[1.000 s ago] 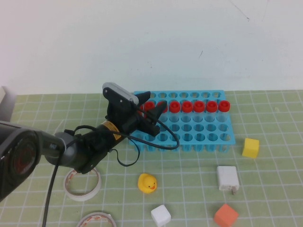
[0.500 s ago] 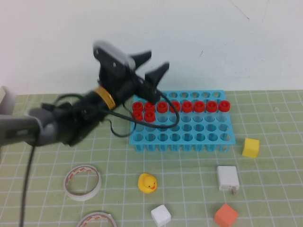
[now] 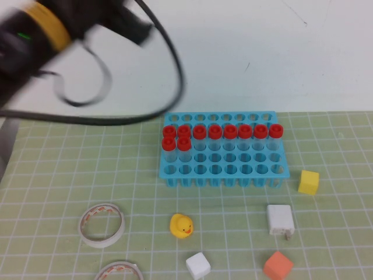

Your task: Place the test tubes

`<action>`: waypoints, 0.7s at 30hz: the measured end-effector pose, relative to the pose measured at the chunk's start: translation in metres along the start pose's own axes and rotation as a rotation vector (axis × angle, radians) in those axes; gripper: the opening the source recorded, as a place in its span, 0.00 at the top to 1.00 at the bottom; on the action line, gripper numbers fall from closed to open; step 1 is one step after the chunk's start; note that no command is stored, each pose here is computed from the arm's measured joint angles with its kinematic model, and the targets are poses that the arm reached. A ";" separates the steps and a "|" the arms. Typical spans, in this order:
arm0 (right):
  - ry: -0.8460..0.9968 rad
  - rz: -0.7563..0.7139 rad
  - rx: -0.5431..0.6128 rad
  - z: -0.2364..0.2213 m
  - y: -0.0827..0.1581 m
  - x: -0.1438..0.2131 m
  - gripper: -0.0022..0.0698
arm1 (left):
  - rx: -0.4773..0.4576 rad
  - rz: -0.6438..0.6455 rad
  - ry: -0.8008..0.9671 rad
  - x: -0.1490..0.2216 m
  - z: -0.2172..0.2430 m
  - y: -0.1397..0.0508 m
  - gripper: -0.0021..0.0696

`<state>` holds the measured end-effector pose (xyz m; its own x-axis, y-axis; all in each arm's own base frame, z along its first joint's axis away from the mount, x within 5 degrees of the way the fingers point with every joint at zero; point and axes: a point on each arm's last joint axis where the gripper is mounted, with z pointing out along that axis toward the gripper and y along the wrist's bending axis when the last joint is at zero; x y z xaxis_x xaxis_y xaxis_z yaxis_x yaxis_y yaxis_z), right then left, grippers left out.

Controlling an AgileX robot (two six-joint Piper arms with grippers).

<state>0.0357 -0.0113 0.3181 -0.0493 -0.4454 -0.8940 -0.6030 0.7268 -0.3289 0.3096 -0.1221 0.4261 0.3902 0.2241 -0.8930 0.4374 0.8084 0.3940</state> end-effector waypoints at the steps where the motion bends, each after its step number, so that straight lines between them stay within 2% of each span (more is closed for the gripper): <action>1: 0.000 0.000 0.000 0.000 0.000 0.000 0.97 | -0.030 0.023 0.028 -0.010 -0.009 0.004 0.89; 6: 0.000 0.000 0.000 0.000 0.000 0.000 0.97 | -0.221 0.043 0.172 -0.050 -0.062 0.026 0.96; 9: 0.000 0.000 0.000 0.000 0.000 0.000 0.97 | -0.271 0.045 0.191 -0.062 -0.091 0.026 0.97; 14: 0.000 0.000 0.000 0.000 0.000 0.000 0.97 | -0.302 0.032 0.182 -0.067 -0.139 0.016 0.97; 21: 0.000 0.000 0.000 0.000 0.000 0.000 0.97 | -0.325 -0.042 0.169 -0.045 -0.213 -0.014 0.97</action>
<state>0.0357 -0.0113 0.3181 -0.0493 -0.4454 -0.8940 -0.6030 0.7268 -0.3289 0.1138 -0.0277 0.4146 0.2263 0.2521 -0.9409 0.1592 0.9434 0.2911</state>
